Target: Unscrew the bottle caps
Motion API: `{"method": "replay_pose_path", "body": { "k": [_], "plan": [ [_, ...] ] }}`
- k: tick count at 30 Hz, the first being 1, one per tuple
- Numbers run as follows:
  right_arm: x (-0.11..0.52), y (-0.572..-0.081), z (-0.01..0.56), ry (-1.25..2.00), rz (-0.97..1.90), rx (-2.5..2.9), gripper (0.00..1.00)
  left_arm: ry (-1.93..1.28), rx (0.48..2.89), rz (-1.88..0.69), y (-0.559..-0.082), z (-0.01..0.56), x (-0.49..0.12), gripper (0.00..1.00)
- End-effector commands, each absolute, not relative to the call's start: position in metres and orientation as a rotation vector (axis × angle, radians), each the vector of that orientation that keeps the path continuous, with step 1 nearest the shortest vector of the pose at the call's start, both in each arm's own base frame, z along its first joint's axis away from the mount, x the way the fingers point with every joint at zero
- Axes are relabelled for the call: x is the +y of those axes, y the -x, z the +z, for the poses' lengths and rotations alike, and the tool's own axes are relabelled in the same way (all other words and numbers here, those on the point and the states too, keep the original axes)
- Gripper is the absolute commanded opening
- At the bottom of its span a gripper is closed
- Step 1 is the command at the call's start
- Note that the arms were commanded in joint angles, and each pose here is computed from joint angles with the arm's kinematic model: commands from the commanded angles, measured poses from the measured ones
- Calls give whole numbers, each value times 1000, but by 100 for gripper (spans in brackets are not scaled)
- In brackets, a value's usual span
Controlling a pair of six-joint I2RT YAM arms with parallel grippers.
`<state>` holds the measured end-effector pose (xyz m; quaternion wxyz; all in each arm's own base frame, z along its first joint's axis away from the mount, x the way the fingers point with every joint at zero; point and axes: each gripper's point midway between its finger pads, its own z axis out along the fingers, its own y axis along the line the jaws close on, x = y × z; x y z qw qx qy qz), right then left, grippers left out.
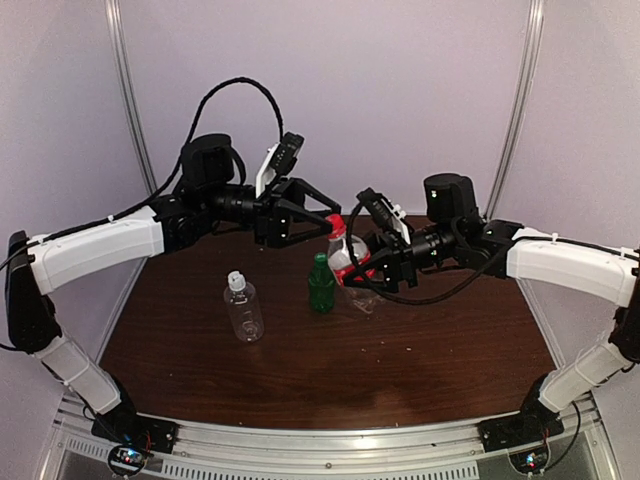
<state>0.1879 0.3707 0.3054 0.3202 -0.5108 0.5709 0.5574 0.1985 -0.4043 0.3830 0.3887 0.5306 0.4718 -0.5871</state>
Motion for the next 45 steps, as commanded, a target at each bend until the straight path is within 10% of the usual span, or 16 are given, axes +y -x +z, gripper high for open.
{"method": "replay_pose_path", "body": {
  "k": [1, 22, 36, 45],
  "plan": [
    [373, -190, 321, 1340, 1473, 1452, 51, -1365, 1152, -1504, -196, 386, -406, 56],
    [356, -275, 309, 974, 949, 1663, 47, -961, 1537, -1179, -255, 391, -426, 16],
    [343, -285, 311, 881, 835, 1637, 46, -773, 1623, -1141, -270, 393, -432, 32],
    [351, -261, 310, 1015, 917, 1582, 47, -900, 1459, -1143, -254, 410, -423, 70]
  ]
}}
